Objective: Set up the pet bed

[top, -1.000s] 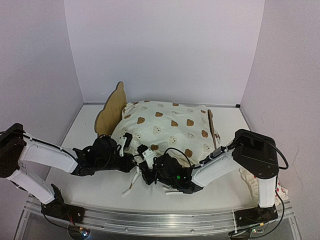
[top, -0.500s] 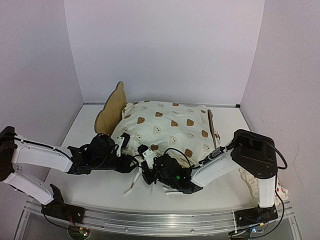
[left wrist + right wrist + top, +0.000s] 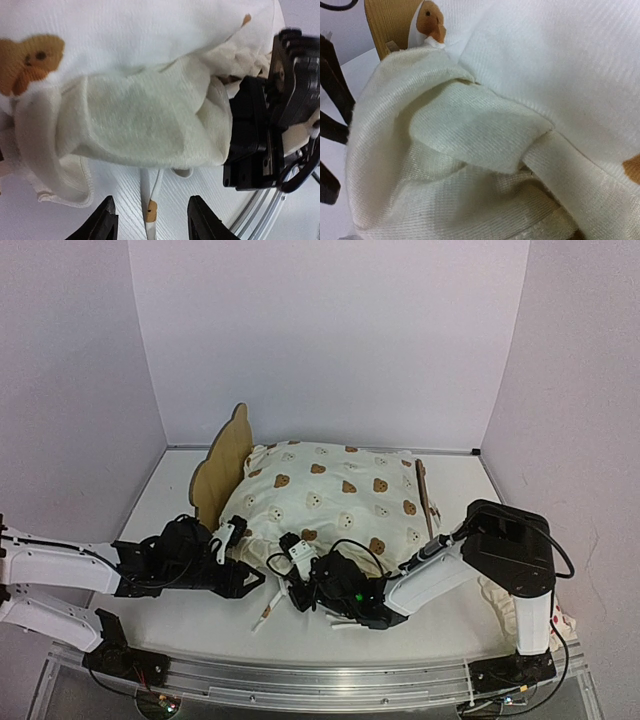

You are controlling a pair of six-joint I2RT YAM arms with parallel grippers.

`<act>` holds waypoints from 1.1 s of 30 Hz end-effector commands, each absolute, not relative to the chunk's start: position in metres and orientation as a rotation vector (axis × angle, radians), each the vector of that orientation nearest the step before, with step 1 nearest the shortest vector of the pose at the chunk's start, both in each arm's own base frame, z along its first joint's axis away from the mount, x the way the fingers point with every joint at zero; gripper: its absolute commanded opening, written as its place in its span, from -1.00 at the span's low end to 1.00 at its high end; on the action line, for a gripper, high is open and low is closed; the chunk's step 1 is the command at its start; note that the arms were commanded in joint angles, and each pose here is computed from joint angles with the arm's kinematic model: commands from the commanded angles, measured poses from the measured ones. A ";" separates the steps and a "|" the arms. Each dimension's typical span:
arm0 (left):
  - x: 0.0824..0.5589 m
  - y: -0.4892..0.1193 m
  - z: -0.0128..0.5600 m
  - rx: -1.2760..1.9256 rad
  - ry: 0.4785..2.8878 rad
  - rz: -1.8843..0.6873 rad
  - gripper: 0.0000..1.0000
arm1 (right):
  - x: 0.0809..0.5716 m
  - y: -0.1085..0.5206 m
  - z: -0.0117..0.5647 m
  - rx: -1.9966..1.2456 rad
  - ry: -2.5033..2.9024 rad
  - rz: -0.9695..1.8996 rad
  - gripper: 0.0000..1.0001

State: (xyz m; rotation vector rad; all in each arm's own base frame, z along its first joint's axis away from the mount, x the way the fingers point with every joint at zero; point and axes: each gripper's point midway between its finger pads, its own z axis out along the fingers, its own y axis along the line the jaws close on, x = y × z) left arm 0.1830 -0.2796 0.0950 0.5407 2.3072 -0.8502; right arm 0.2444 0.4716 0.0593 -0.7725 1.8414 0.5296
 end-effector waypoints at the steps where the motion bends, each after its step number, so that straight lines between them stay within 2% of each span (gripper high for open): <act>1: 0.165 -0.292 0.081 0.688 2.320 -0.890 0.02 | 0.251 0.473 0.089 -0.687 1.804 0.573 -1.00; 9: 0.160 -0.314 0.049 0.790 2.383 -0.777 0.06 | 0.249 0.471 0.089 -0.685 1.815 0.583 -1.00; 14: 0.174 -0.325 0.034 0.739 2.388 -0.639 0.03 | 0.249 0.471 0.089 -0.682 1.816 0.584 -1.00; 16: 0.180 -0.324 0.026 0.721 2.398 -0.583 -0.08 | 0.248 0.471 0.088 -0.683 1.817 0.585 -1.00; 19: 0.186 -0.320 0.019 0.690 2.405 -0.519 -0.39 | 0.248 0.470 0.089 -0.684 1.818 0.589 -1.00; 22: 0.190 -0.314 0.017 0.649 2.403 -0.479 -0.91 | 0.247 0.468 0.088 -0.678 1.825 0.594 -1.00; 23: 0.192 -0.311 0.018 0.632 2.407 -0.461 -0.99 | 0.247 0.468 0.088 -0.672 1.827 0.598 -1.00; 33: 0.198 -0.228 0.054 0.352 2.442 -0.148 -1.00 | 0.251 0.484 0.080 -0.493 1.912 0.742 -1.00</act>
